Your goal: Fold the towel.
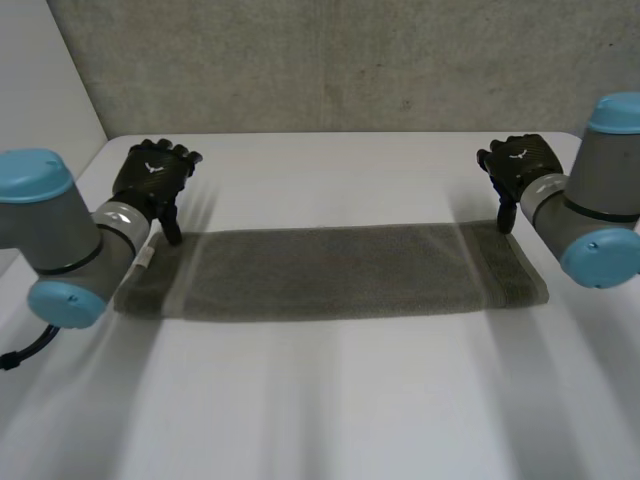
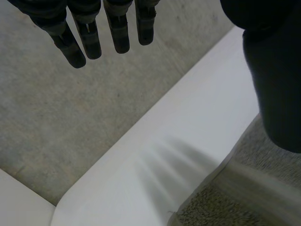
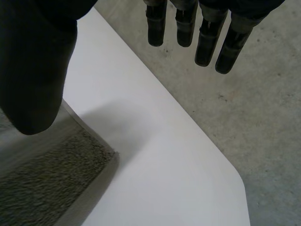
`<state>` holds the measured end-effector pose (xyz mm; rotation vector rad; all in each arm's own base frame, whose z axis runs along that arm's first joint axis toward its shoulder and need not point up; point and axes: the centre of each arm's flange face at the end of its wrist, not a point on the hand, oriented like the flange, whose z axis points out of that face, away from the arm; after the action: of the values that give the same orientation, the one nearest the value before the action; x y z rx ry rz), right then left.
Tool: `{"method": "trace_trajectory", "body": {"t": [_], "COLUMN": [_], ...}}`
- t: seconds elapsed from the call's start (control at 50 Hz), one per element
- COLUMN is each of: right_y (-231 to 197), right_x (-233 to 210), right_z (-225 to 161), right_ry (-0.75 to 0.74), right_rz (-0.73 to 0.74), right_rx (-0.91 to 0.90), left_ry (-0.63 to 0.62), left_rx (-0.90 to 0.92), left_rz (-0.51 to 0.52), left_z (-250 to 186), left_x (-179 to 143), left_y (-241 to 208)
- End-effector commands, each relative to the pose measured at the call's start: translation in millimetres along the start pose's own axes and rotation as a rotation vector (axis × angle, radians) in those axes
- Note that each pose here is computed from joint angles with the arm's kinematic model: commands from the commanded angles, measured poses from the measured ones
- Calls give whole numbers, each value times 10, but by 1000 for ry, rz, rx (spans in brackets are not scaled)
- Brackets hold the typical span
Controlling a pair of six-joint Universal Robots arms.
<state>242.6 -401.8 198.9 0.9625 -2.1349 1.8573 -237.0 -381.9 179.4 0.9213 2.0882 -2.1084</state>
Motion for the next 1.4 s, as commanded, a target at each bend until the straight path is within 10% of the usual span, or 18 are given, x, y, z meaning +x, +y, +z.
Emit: {"method": "trace_trajectory", "body": {"t": [0.02,0.82,1.14,1.4], "right_y": [28,1138,1195,-618], "right_x": [-47,-30,1365,98], "right_z": [-507,-460,-564,-661], "right_ry": [-49,-77,234,-103], "right_rz": [13,84,7,-18], "right_rx": [-39,-154,-221,188], "left_ry": [8,25,28,28], "left_rx": [-11,11,9,8], "left_rz": [-94,-162,-163,-161], "left_z": [-472,-987,-1007,-1006], "left_x": [7,303,314,316], "left_y": [-150,80,84,89]}}
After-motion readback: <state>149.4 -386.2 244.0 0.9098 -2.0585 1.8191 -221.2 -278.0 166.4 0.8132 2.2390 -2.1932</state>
